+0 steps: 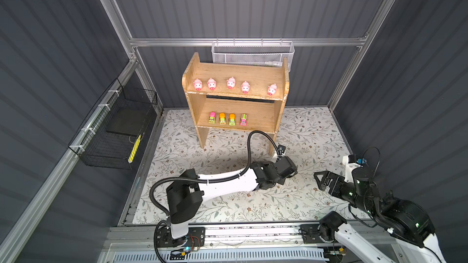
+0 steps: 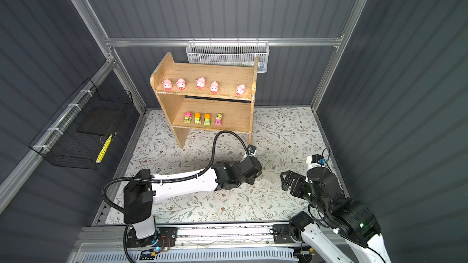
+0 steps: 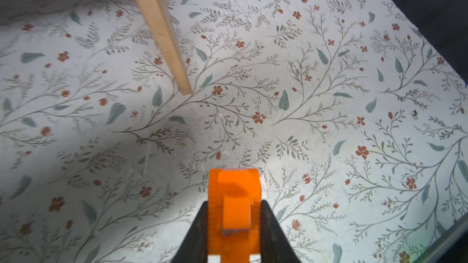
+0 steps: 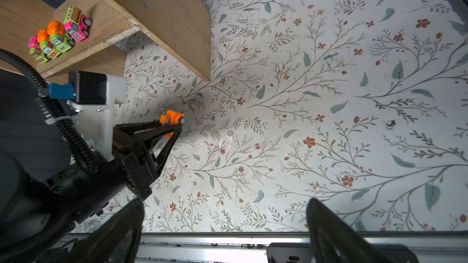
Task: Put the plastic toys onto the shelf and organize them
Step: 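Lift the orange car with the left gripper into the lower shelf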
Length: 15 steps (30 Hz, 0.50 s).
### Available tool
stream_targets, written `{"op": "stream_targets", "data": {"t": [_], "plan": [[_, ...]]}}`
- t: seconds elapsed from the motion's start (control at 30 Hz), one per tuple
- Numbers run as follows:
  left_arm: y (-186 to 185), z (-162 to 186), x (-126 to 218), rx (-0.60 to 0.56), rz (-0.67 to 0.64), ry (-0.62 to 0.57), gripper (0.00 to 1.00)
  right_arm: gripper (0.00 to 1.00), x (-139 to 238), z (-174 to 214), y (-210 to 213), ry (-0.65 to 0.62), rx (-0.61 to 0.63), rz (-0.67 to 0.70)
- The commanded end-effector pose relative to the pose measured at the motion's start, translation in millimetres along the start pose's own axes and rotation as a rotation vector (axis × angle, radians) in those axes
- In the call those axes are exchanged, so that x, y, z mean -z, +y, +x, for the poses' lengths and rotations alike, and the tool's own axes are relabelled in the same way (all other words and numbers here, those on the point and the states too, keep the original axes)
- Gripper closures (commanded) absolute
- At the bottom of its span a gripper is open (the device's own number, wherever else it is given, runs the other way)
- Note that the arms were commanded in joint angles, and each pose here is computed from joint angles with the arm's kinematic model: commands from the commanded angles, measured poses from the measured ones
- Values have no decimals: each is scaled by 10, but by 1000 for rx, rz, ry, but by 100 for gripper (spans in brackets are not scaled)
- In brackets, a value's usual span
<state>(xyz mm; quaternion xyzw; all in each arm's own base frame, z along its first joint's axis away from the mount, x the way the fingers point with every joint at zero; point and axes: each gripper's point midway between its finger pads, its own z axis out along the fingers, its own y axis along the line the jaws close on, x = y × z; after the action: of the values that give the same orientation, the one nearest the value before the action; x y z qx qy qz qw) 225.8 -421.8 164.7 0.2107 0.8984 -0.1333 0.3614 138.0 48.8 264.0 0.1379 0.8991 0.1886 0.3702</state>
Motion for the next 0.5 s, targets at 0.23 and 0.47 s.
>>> {"op": "stream_targets", "data": {"t": [0.23, 0.47], "plan": [[664, -720, 688, 74, -172, -138, 74, 1, 142, -137, 196, -42, 23, -93], [939, -1149, 769, 136, -195, -209, 73, 1, 232, -168, 200, -63, 31, -106]]}}
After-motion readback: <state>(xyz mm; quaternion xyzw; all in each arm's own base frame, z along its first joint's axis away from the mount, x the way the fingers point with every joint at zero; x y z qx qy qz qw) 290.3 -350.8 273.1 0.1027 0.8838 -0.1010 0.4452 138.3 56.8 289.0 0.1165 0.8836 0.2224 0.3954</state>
